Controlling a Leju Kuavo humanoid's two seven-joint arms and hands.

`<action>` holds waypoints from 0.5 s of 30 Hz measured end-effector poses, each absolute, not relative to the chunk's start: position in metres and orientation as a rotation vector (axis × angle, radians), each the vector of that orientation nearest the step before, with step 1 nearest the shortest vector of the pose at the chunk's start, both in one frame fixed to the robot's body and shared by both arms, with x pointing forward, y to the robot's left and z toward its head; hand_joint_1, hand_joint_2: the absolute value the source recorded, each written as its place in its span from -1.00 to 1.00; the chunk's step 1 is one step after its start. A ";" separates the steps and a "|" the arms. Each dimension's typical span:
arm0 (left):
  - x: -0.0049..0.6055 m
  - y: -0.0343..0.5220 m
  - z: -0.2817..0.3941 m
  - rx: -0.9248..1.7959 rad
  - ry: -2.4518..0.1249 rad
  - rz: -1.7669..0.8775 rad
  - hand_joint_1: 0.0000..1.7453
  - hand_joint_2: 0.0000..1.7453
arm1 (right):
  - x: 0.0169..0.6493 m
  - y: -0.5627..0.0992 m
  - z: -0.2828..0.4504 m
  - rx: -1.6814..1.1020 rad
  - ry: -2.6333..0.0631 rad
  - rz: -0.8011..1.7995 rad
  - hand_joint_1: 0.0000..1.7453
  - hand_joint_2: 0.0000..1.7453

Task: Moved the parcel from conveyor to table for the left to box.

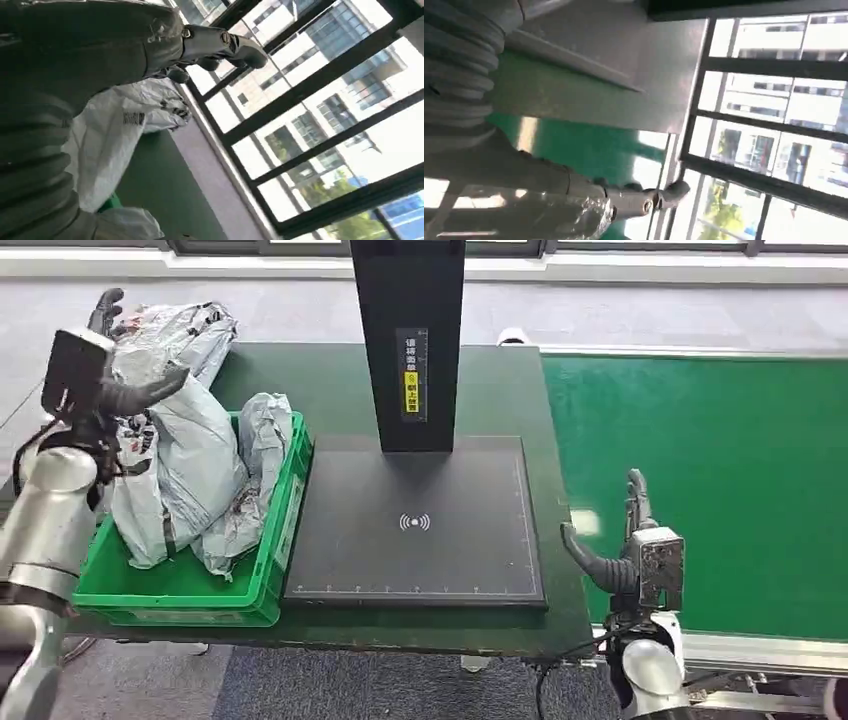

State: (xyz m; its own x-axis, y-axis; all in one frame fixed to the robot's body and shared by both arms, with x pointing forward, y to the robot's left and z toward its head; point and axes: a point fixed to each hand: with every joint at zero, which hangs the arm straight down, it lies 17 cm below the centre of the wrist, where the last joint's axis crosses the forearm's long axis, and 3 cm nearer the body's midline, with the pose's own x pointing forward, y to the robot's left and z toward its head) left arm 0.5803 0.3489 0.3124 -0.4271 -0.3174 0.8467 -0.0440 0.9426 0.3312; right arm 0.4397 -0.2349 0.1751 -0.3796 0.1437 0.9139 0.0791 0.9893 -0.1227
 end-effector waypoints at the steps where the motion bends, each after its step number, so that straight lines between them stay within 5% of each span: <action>1: 0.570 0.317 0.300 0.220 -2.035 -0.286 -1.00 1.00 | 0.439 -0.231 0.179 -0.159 -1.971 0.069 -1.00 1.00; 5: 0.538 0.241 0.255 0.111 -2.048 -0.112 -1.00 1.00 | 0.441 -0.208 0.192 -0.116 -1.988 0.055 -1.00 1.00; 15: 0.519 0.167 0.233 -0.076 -1.965 0.024 -1.00 1.00 | 0.459 -0.172 0.207 -0.076 -2.006 0.019 -1.00 1.00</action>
